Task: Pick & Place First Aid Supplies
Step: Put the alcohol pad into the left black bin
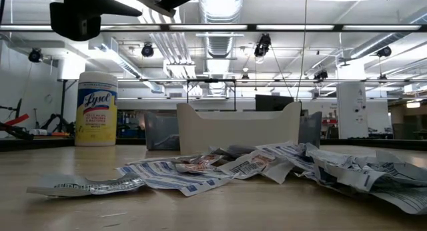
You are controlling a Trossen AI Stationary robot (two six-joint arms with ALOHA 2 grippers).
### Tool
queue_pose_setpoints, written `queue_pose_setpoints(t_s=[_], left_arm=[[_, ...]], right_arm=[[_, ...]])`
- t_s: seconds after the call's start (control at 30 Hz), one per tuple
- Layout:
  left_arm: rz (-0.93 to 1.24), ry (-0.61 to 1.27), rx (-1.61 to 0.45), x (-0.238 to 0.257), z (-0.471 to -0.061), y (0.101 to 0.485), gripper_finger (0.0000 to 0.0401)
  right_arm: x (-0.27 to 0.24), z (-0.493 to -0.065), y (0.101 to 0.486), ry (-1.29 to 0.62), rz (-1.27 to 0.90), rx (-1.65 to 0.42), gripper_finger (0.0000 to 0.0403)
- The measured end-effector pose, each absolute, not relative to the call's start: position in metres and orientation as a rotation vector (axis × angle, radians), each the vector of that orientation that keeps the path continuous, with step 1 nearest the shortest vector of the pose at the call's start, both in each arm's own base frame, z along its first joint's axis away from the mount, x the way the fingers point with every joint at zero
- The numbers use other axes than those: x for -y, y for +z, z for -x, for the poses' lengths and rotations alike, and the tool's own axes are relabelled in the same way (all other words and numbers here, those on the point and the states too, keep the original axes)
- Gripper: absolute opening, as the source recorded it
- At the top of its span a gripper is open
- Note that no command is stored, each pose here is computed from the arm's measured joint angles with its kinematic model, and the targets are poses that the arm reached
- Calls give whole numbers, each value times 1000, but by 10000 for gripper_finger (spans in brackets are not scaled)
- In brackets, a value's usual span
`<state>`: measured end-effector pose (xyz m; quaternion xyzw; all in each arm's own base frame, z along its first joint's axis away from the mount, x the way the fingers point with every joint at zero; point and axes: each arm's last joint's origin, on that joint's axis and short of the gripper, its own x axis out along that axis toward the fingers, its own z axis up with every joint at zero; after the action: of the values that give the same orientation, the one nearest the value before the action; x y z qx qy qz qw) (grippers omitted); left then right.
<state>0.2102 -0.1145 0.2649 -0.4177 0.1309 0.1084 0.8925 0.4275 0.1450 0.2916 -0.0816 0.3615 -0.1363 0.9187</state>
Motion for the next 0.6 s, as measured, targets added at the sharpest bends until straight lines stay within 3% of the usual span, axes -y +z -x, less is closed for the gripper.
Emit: queue_pose_setpoints(t_s=[0.6], left_arm=[[876,230,-292,112,-229,253,186]], right_arm=[[-142,-430,292,-269,149,-732,8]])
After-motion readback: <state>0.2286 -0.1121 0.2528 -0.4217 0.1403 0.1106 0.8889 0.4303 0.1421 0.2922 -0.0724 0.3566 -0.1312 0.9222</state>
